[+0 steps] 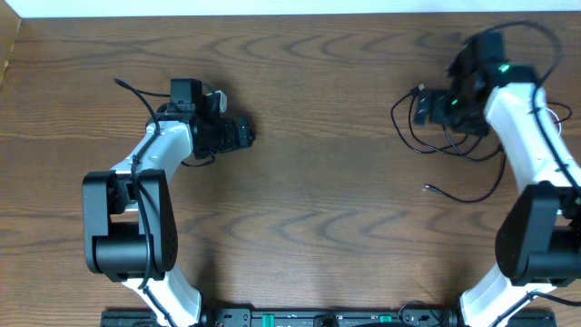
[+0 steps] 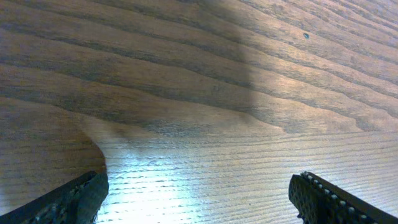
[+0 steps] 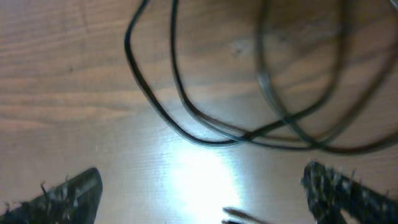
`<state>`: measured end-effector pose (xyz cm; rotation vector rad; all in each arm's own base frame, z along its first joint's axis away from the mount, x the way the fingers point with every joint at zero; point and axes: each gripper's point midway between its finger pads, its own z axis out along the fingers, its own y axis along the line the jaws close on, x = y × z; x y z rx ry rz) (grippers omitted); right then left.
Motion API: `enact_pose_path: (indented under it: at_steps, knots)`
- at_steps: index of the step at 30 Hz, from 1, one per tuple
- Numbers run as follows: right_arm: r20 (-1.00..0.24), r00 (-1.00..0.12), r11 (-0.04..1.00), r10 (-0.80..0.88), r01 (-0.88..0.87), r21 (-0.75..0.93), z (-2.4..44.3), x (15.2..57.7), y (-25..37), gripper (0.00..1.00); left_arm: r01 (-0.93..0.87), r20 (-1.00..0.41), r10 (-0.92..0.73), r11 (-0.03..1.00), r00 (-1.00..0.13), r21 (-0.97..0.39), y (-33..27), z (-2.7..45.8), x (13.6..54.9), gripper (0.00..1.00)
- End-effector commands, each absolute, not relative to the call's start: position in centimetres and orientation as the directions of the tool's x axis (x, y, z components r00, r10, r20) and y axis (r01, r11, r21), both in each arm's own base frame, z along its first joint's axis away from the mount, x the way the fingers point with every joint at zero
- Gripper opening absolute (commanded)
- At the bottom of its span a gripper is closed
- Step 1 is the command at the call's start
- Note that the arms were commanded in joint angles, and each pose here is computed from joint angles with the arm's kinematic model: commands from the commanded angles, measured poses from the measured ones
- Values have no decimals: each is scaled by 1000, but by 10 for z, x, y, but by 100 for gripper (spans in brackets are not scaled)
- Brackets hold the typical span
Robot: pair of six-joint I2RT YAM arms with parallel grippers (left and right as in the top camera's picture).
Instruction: Untangle cables
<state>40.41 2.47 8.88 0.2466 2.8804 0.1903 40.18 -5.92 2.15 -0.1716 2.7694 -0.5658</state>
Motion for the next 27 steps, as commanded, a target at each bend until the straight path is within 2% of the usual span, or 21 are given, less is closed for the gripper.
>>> enact_pose_path:
  at_steps: [1, 9, 27]
  knots:
    - [-235, -962, 980, 138, 98, 176, 73, 397, 47, 99, -26, -293, -161, 909, -942, -416, -63, 30, 402, 98]
    - [-289, -954, 982, 82, 28, 184, 57, 401, 72, 99, -26, -293, -161, 909, -942, -416, -63, 30, 402, 98]
    - [-273, -960, 983, 67, 16, 182, 51, 394, 77, 99, -26, -293, -161, 909, -942, -416, -63, 30, 402, 98]
